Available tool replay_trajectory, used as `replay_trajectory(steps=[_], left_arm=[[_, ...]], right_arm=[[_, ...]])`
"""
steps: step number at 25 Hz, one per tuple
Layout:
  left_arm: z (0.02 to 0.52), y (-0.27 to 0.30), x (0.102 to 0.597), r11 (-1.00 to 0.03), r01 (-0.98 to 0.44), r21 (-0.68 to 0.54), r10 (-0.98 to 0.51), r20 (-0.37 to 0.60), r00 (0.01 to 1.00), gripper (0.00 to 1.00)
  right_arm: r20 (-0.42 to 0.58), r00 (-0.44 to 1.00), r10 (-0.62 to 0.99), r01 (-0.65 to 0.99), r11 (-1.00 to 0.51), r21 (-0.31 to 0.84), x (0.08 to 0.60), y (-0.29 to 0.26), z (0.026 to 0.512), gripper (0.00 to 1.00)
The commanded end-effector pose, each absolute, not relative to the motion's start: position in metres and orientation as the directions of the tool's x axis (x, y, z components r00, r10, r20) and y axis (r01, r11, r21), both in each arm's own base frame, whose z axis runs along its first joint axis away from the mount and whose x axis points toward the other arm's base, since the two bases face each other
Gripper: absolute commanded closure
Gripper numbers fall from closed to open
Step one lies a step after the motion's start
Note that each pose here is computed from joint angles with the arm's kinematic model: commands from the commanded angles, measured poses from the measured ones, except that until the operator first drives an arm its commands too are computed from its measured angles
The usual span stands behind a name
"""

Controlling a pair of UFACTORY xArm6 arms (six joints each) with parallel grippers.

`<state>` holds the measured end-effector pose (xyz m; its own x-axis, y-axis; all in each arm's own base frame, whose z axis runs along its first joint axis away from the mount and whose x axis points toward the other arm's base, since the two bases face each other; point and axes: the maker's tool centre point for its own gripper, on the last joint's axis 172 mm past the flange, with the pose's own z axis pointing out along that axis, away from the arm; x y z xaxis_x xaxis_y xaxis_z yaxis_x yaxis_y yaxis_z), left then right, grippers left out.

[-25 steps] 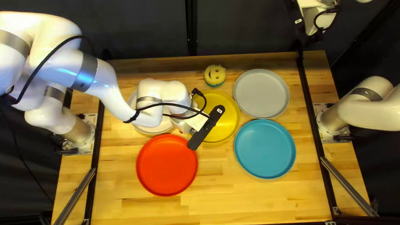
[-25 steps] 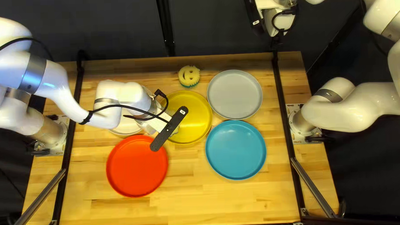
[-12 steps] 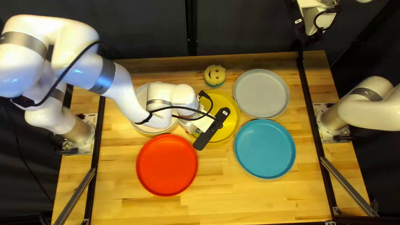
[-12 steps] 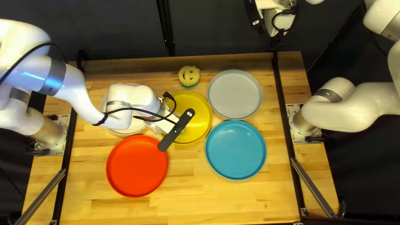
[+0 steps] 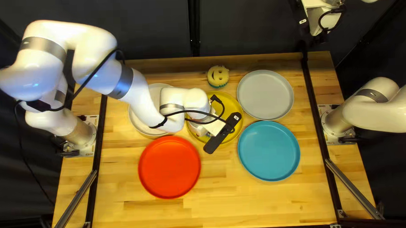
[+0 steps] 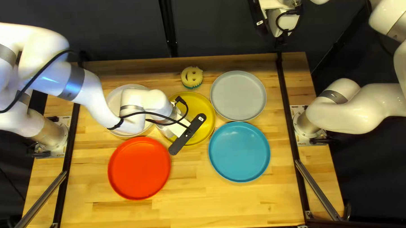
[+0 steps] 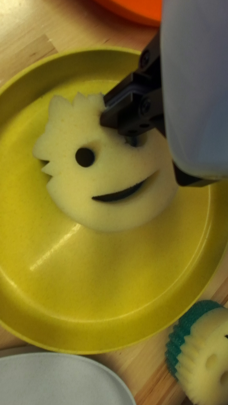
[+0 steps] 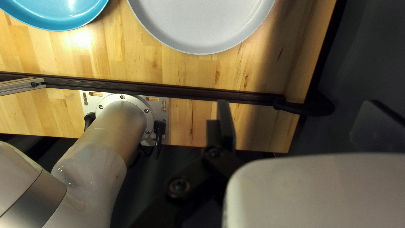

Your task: Pick up sponge and scrub the plate

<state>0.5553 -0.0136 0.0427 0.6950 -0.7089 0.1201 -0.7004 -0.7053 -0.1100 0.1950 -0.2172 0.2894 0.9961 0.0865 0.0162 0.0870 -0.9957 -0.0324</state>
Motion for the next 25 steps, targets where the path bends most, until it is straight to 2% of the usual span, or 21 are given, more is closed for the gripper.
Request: replay_trajectory(steps=[1,5,19,25], left_arm=[[0.036,-0.01,0.569,-0.696,-0.709,-0.113,-0.718,0.121,0.686,1.0],[0.034,-0.012,0.572,-0.689,-0.715,-0.115,-0.724,0.121,0.679,1.0],[0.052,-0.019,0.5,-0.72,-0.687,-0.093,-0.693,0.092,0.715,1.0],[0.043,-0.013,0.498,-0.732,-0.677,-0.08,-0.681,0.096,0.726,1.0]], right_arm=[[0.016,0.996,0.086,0.087,-0.996,-0.032,0.195,-0.217,0.289,0.0],[0.016,0.996,0.086,0.087,-0.996,-0.032,0.195,-0.217,0.289,0.0],[0.016,0.996,0.086,0.087,-0.996,-0.032,0.195,-0.217,0.289,0.0],[0.016,0.996,0.086,0.087,-0.996,-0.032,0.195,-0.217,0.289,0.0]])
